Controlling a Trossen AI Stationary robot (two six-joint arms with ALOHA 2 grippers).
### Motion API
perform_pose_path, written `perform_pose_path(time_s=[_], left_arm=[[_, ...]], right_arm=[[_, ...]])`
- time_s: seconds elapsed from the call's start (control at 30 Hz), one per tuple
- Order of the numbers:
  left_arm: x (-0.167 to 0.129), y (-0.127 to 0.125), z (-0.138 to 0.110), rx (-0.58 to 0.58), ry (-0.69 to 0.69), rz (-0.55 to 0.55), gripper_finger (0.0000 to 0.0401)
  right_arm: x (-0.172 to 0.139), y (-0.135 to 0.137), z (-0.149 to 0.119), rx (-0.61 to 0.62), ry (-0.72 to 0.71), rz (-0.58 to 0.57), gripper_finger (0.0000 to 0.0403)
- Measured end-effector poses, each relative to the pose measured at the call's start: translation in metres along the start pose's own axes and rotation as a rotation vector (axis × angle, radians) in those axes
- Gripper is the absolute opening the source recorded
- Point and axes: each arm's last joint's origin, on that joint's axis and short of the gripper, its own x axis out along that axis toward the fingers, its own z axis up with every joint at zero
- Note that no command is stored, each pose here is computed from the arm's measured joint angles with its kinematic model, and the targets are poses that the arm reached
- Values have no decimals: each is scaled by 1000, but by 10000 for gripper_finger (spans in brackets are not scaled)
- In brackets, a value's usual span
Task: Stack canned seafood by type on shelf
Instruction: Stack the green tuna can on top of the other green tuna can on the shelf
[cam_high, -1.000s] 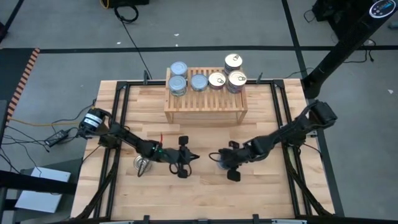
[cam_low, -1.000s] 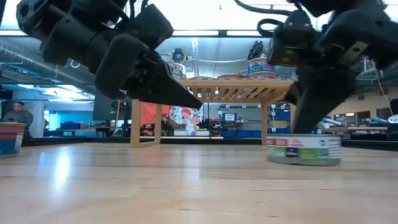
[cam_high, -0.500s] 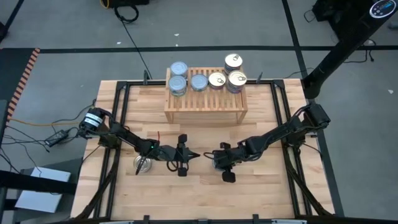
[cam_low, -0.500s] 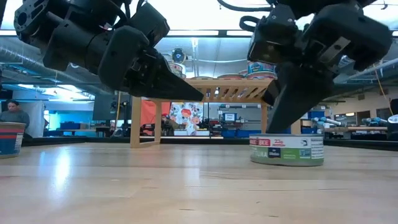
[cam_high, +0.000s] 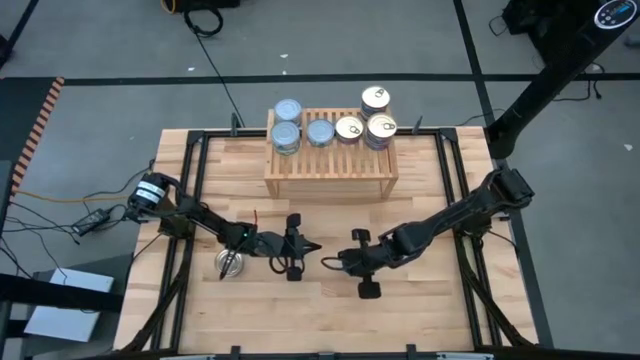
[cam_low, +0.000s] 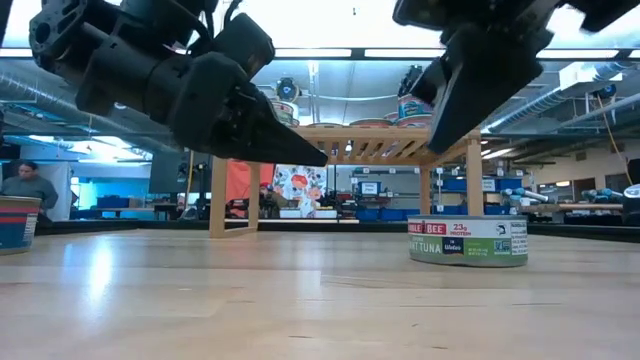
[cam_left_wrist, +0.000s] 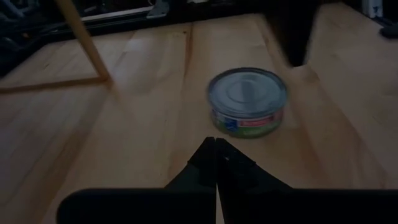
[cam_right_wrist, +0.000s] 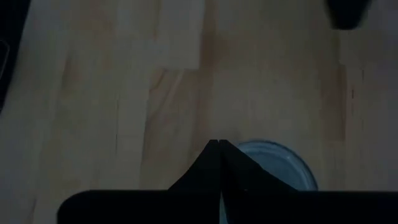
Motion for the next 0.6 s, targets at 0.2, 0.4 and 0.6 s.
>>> perform_pose_path(time_s=[0.2,0.4,0.6], left_arm=[[6,15,-1,0,9,-58,1],[11,34,-1,18,12,-28,1],[30,31,2,68,19,-45,1]], right_arm=[[-12,13,-6,57,66,-144,8],[-4,26,-20,120,67,-132,9],[12,37,-35,108,37,-28,9]])
